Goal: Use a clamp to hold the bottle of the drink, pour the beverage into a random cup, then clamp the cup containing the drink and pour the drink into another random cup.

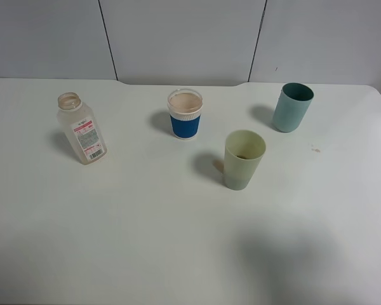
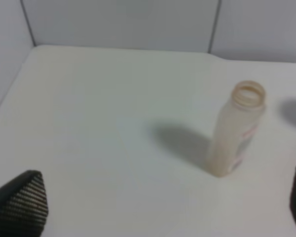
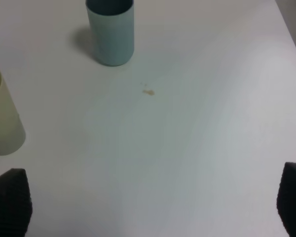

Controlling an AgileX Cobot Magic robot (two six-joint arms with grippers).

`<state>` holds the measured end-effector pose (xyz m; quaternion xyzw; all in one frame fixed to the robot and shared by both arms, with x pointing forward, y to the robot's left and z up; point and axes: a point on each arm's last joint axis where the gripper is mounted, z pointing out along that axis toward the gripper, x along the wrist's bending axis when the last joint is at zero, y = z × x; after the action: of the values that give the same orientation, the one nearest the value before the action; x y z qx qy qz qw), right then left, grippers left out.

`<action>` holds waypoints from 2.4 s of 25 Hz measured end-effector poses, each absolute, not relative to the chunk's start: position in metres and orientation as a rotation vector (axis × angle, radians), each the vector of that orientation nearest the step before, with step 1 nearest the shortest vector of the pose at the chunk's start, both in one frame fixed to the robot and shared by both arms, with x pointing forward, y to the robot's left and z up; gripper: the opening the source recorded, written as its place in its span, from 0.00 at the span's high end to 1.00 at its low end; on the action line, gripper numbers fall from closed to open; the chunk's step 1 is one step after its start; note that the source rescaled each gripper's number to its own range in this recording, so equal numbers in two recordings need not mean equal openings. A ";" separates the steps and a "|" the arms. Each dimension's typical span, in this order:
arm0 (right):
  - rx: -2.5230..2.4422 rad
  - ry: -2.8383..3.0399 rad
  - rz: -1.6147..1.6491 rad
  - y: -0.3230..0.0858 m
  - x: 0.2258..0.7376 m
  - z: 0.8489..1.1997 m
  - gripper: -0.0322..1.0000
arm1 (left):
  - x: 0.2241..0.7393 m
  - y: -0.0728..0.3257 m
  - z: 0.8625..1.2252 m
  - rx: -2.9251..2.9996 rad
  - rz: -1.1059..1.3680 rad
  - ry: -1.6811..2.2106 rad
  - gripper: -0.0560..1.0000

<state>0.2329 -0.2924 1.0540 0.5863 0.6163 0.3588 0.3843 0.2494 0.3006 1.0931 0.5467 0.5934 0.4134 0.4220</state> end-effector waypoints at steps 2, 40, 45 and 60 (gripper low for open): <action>1.494 1.571 0.914 -0.292 0.233 1.054 0.00 | 0.237 0.300 1.089 1.366 1.038 1.477 0.00; 1.494 1.571 0.914 -0.292 0.233 1.054 0.00 | 0.233 0.302 1.054 1.498 0.961 1.575 0.00; 1.494 1.571 0.914 -0.292 0.233 1.054 0.00 | 0.233 0.302 1.054 1.498 0.961 1.575 0.00; 1.494 1.571 0.914 -0.292 0.233 1.054 0.00 | 0.233 0.302 1.054 1.500 0.962 1.573 0.00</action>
<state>0.2329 -0.2924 1.0540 0.5863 0.6163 0.3588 0.3843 0.2331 0.3021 1.0542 0.5855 0.6141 0.3754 0.3730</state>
